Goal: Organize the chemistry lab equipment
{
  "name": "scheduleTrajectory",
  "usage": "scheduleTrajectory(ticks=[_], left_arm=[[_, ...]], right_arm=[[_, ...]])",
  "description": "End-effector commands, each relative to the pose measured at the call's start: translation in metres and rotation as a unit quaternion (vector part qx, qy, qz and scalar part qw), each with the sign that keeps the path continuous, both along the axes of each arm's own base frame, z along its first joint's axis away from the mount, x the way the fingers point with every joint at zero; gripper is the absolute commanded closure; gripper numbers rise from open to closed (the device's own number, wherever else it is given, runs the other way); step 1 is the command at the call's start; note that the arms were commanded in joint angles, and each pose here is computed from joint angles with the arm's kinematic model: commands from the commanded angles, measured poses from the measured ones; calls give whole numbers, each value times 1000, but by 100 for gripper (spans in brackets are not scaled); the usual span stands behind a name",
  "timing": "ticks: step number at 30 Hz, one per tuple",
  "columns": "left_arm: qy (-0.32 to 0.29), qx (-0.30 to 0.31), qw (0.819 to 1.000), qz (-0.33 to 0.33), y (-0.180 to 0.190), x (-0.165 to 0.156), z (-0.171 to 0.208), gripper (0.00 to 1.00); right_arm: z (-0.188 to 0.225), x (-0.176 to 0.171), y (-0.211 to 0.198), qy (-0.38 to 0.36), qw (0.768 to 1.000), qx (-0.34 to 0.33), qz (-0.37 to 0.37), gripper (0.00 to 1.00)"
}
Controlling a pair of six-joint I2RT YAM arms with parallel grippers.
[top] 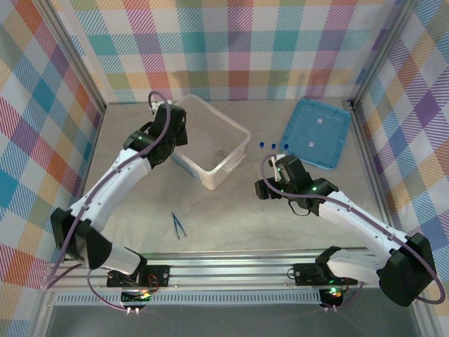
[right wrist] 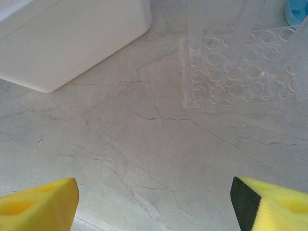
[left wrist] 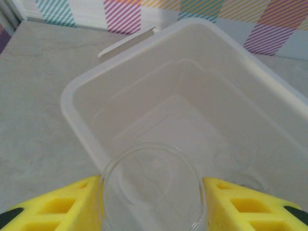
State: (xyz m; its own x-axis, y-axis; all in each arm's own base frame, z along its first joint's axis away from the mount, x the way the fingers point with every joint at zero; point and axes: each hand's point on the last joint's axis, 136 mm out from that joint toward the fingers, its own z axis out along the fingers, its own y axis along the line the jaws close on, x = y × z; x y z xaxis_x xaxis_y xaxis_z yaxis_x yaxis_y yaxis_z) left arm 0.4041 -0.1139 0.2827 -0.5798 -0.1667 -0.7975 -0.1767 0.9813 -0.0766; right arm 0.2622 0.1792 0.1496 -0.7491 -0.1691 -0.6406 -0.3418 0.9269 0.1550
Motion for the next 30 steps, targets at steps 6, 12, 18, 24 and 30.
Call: scheduleTrajectory(ticks=[6,12,18,24,30], left_arm=[[-24,-37,999,-28,-25,74,0,49],[6,-46,998,-35,-38,105,-41,48],[44,-46,997,-43,-49,126,-82,48],[60,-50,996,-34,-48,137,-108,48],[85,-52,995,-28,-42,142,-130,48]], right_arm=[[2,-1,-4,-8,1000,-7,-9,17],[5,-1,-6,-11,1000,-9,-12,16],[3,0,-8,-7,1000,-14,-15,16],[3,0,-9,-7,1000,-15,-18,17],[2,0,-9,-5,1000,-18,-20,17]])
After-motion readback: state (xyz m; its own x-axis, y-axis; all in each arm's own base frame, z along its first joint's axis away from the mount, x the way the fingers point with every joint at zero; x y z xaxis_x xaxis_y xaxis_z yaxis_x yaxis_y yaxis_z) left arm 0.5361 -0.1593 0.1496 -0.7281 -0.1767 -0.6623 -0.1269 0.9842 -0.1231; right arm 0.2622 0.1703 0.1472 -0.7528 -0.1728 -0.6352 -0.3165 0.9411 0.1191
